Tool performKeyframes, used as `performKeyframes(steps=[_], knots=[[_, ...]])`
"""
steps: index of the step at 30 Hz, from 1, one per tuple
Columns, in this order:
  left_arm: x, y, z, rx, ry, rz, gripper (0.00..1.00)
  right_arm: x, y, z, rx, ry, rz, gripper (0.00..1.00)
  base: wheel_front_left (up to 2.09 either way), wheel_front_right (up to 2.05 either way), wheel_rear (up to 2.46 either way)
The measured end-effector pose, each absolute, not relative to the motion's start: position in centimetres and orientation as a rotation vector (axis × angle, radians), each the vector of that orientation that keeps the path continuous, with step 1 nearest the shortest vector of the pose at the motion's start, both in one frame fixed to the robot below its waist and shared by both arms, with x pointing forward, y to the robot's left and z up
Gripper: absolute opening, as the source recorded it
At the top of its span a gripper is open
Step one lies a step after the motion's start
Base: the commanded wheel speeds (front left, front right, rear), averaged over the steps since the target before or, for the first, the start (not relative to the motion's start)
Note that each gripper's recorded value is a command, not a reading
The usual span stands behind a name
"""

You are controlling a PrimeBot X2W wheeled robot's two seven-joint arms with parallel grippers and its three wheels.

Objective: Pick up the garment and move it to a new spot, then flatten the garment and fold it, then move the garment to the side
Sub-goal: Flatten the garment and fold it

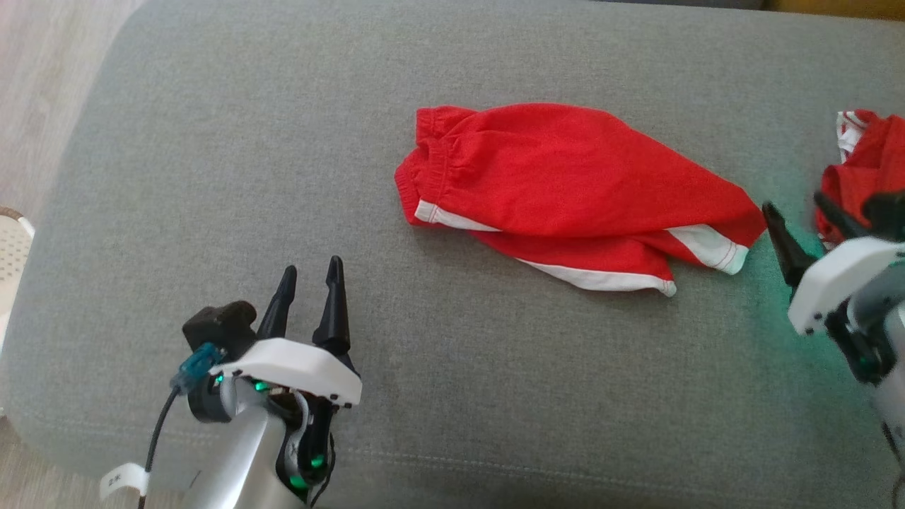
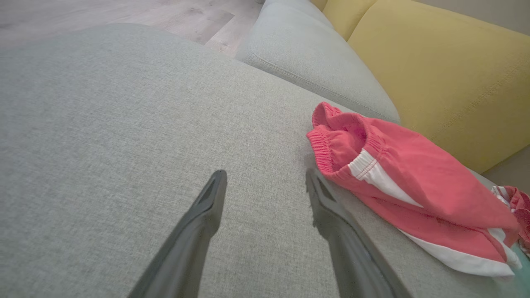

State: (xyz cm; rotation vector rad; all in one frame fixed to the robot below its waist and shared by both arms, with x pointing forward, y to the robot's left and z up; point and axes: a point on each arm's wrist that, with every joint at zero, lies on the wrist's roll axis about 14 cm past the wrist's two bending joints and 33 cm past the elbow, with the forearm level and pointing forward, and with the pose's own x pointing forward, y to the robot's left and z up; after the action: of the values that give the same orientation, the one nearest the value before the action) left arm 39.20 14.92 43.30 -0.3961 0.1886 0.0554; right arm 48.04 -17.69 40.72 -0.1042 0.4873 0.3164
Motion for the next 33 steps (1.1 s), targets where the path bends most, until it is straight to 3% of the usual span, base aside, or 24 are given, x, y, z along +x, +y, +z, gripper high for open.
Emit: performKeyframes(steps=[8, 12, 20, 33], knots=[[39.6, 13.7, 43.7, -0.386, 0.179, 0.004, 1.00, 48.7, -17.9, 43.4, 0.021, 0.305, 0.235, 1.00, 0.00, 0.00, 0.00], [40.0, 12.6, 44.4, -0.395, 0.163, -0.041, 1.00, 46.7, -18.1, 43.9, 0.132, 0.232, 0.180, 1.00, 0.00, 0.00, 0.00], [40.5, 10.0, 44.1, -0.391, 0.179, -0.144, 1.00, 41.9, -19.0, 43.2, 0.252, 0.193, 0.084, 1.00, 0.00, 0.00, 0.00], [44.2, 7.1, 42.3, -0.233, 0.257, -0.313, 1.00, 41.8, -20.3, 43.6, 0.235, 0.177, 0.041, 1.00, 0.00, 0.00, 0.00]])
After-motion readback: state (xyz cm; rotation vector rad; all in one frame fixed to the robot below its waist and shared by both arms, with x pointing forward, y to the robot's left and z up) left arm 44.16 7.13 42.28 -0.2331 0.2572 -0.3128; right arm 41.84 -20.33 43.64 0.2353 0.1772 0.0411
